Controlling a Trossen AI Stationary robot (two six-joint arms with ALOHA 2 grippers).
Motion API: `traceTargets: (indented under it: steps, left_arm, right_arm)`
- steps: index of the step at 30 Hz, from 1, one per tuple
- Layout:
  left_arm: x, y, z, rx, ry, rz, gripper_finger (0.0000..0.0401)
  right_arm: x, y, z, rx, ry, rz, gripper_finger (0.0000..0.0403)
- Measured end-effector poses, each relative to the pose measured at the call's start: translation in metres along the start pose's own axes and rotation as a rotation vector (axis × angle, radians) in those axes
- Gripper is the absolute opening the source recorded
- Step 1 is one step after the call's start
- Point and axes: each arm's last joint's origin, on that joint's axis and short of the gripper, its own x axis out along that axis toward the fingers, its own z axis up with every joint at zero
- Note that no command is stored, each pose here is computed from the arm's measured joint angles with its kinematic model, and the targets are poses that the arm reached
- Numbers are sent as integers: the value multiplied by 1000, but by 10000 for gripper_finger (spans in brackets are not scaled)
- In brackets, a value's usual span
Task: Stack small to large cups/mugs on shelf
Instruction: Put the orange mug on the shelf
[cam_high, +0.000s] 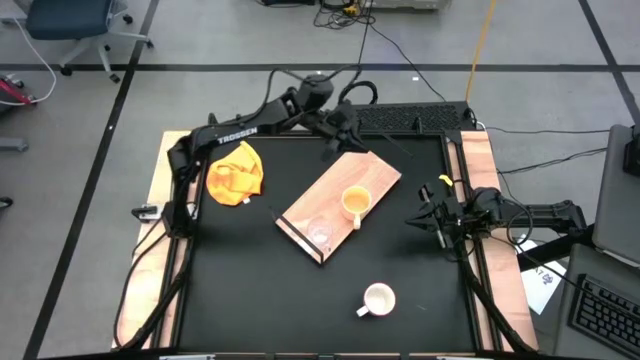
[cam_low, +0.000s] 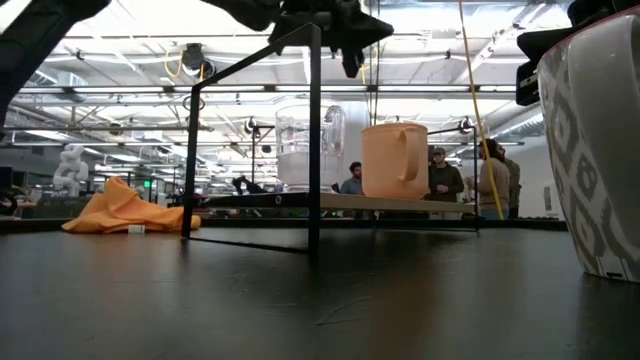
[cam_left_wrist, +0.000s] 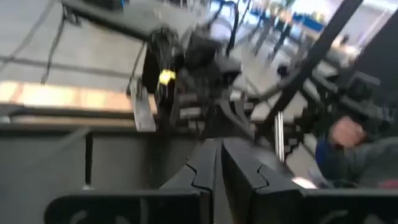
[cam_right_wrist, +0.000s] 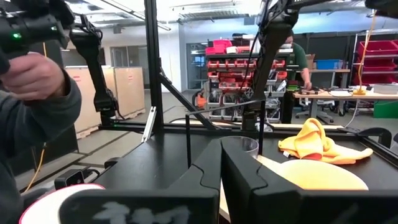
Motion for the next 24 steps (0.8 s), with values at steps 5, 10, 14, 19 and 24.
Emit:
traceTargets:
  steps: [5,10,14,19,24]
  left_arm:
    - [-3,-4,1,-18,134,76,26]
    - [-6,-12,1,-30,202,107,26]
    - [-1,-15,-1,-19,236,159,26]
    - [7,-22,-5,-3,282,231,26]
    - [11,-28,-16,0,412,365,26]
  right_arm:
    - [0,0,-1,2,9,-1,0]
    - [0,0,-2,3,16,-1,0]
    - [0,0,-2,2,16,-1,0]
    - [0,0,-2,2,16,-1,0]
    - [0,0,-2,3,17,-1,0]
